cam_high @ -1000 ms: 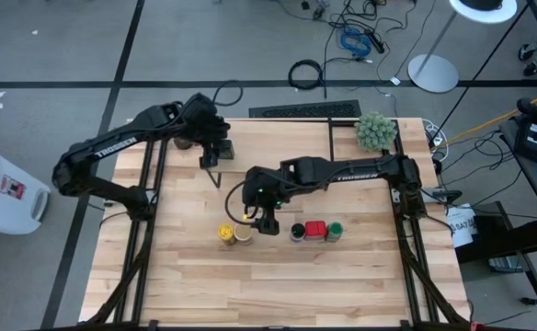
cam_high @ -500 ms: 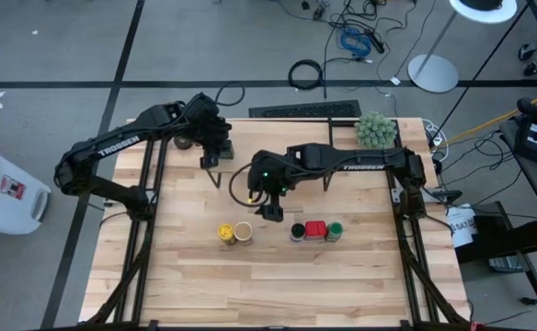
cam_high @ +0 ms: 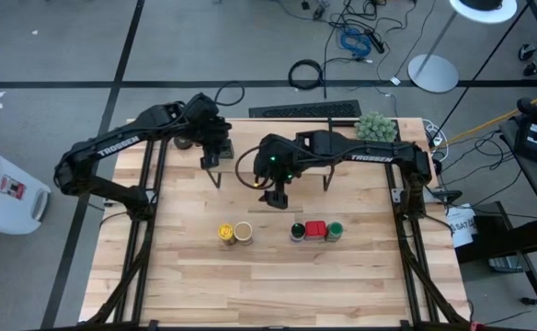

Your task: Shelf spices

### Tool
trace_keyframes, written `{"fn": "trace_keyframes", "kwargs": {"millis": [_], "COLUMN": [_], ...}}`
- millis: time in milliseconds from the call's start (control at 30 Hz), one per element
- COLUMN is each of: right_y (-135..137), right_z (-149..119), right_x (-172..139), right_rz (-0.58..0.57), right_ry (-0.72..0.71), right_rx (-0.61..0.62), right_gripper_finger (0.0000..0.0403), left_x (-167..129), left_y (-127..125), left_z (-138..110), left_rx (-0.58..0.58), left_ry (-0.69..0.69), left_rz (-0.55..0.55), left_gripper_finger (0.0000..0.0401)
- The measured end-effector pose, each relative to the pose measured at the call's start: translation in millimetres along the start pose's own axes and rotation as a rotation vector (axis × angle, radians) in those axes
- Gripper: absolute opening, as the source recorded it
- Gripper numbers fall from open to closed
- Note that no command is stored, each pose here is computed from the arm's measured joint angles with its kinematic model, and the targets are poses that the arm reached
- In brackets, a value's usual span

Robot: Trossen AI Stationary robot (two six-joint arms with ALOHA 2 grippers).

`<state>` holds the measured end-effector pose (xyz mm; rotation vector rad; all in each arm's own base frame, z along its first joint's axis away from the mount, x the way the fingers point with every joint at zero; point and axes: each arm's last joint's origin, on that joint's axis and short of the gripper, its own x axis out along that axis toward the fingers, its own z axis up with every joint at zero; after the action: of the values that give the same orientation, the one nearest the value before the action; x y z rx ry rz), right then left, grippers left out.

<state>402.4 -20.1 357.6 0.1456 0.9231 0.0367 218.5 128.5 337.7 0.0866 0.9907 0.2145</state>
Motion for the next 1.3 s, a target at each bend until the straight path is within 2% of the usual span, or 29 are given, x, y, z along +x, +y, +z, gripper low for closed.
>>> {"fn": "trace_keyframes", "kwargs": {"millis": [233, 500, 567, 667, 800, 933, 1067, 1233, 1300], "right_y": [0, -2, -4, -9, -15, -22, -27, -25, -23], "right_z": [0, -2, -3, -6, -7, -8, -8, -9, -9], "right_x": [0, -2, -9, -25, -47, -67, -72, -71, -71], "right_rz": [0.001, -0.002, -0.008, -0.019, -0.034, -0.051, -0.058, -0.045, -0.040], "right_ry": [0.001, 0.016, 0.021, 0.019, -0.019, -0.071, -0.087, -0.077, -0.077], "right_rx": [0.002, 0.016, 0.040, 0.076, 0.099, 0.108, 0.114, 0.154, 0.166], "right_gripper_finger": [0.0391, 0.0391, 0.0391, 0.0391, 0.0391, 0.0391, 0.0391, 0.0391, 0.0391], "left_x": [-14, -52, -69, -91, -102, -93, -66, -44, -38], "left_y": [-5, -16, -25, -45, -74, -102, -130, -159, -168], "left_z": [9, 24, 27, 26, 19, 12, 2, 3, 1], "left_rx": [0.028, 0.050, -0.001, -0.072, -0.148, -0.173, -0.190, -0.336, -0.340], "left_ry": [-0.056, -0.067, -0.083, -0.102, -0.085, -0.024, 0.049, -0.045, -0.062], "left_rz": [0.007, 0.058, 0.036, -0.060, -0.159, -0.197, -0.216, -0.216, -0.240], "left_gripper_finger": [0.0203, 0.0243, 0.0246, 0.0246, 0.0246, 0.0246, 0.0246, 0.0250, 0.0263]}}
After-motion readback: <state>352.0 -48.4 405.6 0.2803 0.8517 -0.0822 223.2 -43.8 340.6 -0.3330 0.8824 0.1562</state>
